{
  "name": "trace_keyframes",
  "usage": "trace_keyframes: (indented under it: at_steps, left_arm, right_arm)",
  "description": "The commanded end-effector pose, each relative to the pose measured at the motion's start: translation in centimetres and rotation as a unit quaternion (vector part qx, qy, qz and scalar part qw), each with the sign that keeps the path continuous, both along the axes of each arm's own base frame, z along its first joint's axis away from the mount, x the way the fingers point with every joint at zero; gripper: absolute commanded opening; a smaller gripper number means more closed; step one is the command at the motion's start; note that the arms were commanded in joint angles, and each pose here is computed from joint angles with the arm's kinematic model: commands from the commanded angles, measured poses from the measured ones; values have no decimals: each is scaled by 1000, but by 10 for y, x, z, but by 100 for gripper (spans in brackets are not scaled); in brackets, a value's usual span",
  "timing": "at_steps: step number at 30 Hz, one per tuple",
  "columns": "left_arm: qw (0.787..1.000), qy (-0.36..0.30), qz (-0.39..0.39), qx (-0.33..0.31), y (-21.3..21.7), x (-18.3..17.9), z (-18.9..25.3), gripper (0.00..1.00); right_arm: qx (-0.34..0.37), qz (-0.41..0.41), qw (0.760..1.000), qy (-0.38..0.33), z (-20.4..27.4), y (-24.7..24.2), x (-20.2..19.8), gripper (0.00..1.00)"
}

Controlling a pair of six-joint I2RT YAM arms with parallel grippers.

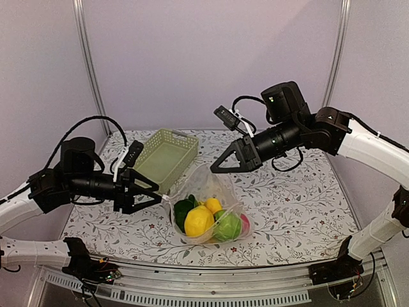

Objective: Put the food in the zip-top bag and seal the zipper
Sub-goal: Pass from the right arm to the left

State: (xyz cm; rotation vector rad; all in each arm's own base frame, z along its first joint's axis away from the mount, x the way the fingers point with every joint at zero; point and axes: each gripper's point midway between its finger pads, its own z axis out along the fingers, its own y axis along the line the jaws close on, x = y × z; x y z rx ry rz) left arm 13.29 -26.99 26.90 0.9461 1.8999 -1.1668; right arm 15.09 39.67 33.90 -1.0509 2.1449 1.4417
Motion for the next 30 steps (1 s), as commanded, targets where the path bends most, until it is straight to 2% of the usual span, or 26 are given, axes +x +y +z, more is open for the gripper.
trace_keyframes:
  at_steps: [1,6,11,14,16,19,30]
  left_arm:
    - [999,-8,-9,-36,-5,-5,10,61]
    - [999,15,-31,-38,-11,-11,1,56]
    - [998,28,-49,-37,-17,-18,-4,61]
    - [998,27,-45,-34,-17,-16,-8,60]
    - [998,29,-46,-35,-19,-15,-8,56]
    - [998,33,-48,-33,-21,-14,-8,44]
    - [997,45,-48,-37,-29,-10,-5,29]
  right_arm:
    - [70,24,997,-8,33,-4,-3,0]
    - [72,25,997,-5,31,-5,-2,0]
    - [78,19,997,-6,34,-6,2,0]
    - [80,20,997,-6,35,-7,2,0]
    - [80,19,997,-5,35,-7,2,0]
    - [81,20,996,-5,35,-7,2,0]
    - [79,15,997,-2,30,-9,4,0]
